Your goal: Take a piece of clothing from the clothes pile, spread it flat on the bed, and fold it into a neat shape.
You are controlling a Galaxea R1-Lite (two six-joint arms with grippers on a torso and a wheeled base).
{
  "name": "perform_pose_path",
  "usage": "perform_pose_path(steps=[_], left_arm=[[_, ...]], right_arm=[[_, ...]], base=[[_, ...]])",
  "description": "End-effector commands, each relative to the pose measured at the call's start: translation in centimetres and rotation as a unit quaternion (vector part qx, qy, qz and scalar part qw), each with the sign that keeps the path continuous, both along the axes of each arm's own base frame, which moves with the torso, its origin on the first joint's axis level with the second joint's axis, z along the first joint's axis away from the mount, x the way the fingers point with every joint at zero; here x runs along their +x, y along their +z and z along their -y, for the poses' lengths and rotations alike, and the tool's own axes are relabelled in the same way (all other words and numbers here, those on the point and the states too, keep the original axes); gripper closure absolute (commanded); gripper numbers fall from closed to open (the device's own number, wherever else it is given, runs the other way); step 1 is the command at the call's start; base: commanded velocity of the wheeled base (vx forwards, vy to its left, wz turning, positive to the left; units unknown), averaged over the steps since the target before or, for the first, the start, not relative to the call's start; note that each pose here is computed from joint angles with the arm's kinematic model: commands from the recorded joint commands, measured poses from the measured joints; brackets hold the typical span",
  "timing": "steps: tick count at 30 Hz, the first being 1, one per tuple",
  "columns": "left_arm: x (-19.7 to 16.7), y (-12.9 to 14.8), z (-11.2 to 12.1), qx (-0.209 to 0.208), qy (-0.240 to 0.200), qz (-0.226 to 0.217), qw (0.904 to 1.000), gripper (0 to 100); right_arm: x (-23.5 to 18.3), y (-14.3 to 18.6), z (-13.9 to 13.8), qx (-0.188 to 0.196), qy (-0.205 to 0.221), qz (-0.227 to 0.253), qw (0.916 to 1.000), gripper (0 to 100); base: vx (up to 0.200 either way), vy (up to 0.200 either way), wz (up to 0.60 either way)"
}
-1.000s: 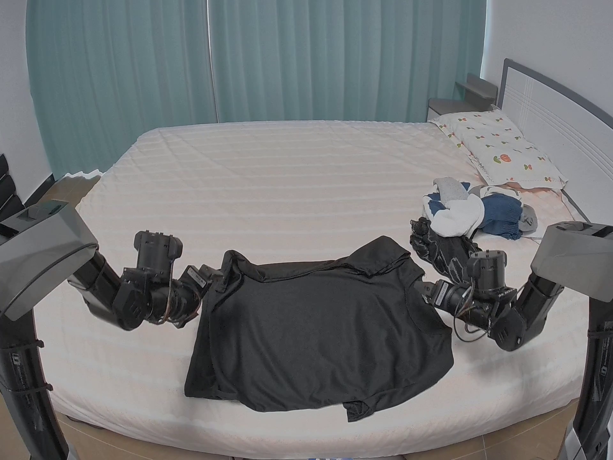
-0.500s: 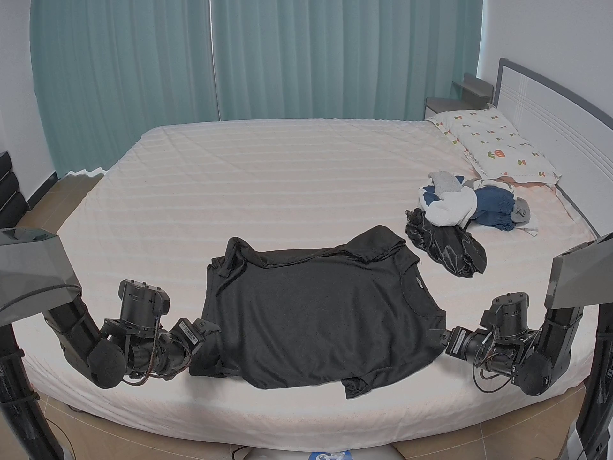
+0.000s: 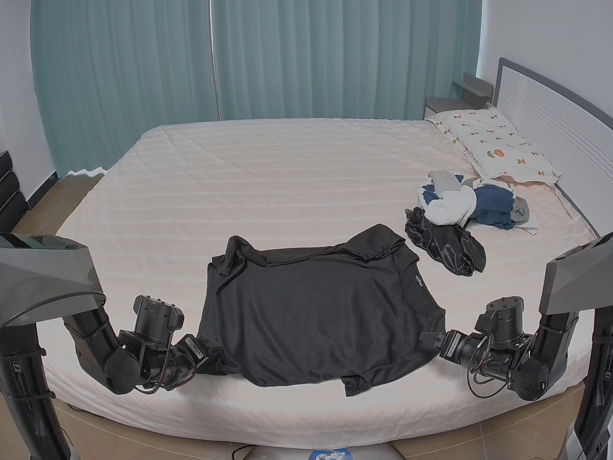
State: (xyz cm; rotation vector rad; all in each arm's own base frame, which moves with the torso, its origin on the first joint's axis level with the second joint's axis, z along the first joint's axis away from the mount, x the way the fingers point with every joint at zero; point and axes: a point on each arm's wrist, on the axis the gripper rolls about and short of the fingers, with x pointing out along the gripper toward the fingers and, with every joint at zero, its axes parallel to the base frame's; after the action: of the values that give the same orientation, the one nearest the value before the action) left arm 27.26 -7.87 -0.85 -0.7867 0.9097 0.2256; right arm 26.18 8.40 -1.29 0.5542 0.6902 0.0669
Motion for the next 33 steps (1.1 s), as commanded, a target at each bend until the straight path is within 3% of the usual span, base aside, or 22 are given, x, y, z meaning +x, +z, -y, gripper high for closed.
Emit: perform_pose_path(steps=[1, 7, 8, 11, 19, 25, 30, 33], left_arm=[[0.3, -1.3, 0.5, 0.018, -0.002, -0.013, 0.9997, 0], [0.8, -2.7, 1.4, 0.059, 0.015, 0.002, 0.9982, 0], [0.8, -2.8, 1.4, 0.059, 0.015, 0.003, 0.9982, 100], [1.2, -2.7, 1.5, 0.053, 0.018, 0.019, 0.9982, 100], [0.7, -2.7, 0.9, 0.062, 0.032, 0.012, 0.9975, 100], [-0.6, -1.3, 0.1, 0.080, 0.051, 0.023, 0.9953, 100], [0.2, 0.1, -1.3, 0.071, 0.087, 0.067, 0.9913, 100], [0.1, 0.1, -1.7, 0.073, 0.093, 0.072, 0.9904, 100]], right_arm=[[0.1, -0.5, -0.1, -0.001, 0.000, -0.001, 1.0000, 0], [-0.1, -1.0, -0.5, -0.002, 0.006, 0.001, 1.0000, 0], [-0.1, -1.0, -0.6, -0.001, 0.006, 0.001, 1.0000, 0], [-0.4, -0.9, -0.7, -0.002, 0.011, -0.001, 0.9999, 0], [-1.0, -1.2, -0.7, -0.007, 0.014, -0.013, 0.9998, 0], [-0.7, -1.9, -0.6, -0.010, 0.011, -0.020, 0.9997, 0], [0.7, -2.3, -0.9, -0.007, 0.007, -0.008, 0.9999, 0], [1.5, -2.6, -1.2, -0.006, 0.007, -0.001, 1.0000, 0]], base=[[0.000, 0.000, 0.00], [0.000, 0.000, 0.00], [0.000, 0.000, 0.00], [0.000, 0.000, 0.00], [0.000, 0.000, 0.00], [0.000, 0.000, 0.00], [0.000, 0.000, 0.00], [0.000, 0.000, 0.00]])
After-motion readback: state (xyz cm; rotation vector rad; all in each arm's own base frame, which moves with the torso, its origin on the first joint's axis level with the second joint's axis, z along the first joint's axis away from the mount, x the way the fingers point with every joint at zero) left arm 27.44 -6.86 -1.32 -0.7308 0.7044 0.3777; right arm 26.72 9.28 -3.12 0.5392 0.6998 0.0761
